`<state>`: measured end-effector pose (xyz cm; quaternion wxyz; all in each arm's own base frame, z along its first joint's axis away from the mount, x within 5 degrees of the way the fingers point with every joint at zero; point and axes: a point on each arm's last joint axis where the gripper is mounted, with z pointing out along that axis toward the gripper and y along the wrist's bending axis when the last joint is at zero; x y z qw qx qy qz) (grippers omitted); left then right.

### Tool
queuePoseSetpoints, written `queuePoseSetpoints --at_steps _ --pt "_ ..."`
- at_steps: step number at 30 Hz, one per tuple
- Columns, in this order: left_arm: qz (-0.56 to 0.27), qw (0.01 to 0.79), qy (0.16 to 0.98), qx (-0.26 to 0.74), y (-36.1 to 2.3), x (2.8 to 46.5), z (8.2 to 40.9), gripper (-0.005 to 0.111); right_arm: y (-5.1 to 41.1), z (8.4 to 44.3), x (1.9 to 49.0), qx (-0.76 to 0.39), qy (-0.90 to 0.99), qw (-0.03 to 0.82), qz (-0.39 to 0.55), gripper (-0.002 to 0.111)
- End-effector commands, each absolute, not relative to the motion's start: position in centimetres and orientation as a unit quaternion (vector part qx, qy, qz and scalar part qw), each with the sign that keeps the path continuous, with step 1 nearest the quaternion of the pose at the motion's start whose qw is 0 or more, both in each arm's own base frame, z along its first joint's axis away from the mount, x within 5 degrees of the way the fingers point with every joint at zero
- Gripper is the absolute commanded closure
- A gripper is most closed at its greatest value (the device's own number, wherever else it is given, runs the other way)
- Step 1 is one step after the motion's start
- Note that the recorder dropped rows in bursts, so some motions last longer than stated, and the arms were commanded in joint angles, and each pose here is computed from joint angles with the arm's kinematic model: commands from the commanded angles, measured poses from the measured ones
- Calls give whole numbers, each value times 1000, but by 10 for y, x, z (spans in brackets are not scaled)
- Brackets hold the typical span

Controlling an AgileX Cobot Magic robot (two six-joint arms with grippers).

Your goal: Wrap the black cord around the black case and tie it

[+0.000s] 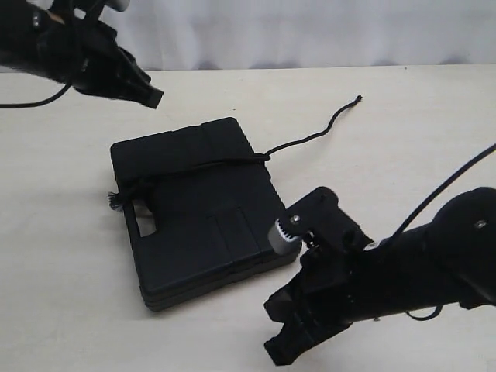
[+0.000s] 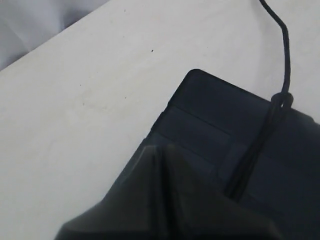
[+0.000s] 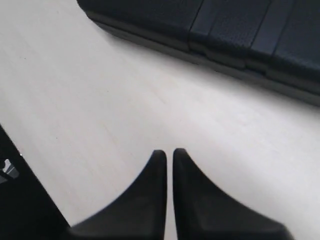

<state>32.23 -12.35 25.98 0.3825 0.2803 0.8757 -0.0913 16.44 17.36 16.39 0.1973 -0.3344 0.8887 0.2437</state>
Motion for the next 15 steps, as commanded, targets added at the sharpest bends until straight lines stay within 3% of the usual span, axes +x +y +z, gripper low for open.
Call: queuePoseSetpoints --at_steps 1,11,15 --pt "-84 411 871 256 -112 295 258 107 189 151 169 -319 899 213 213 104" --pt "-59 415 876 239 -98 271 230 107 244 129 218 -328 898 193 222 104" --pt "-48 423 873 238 -95 269 225 107 266 132 244 -324 891 226 224 104"
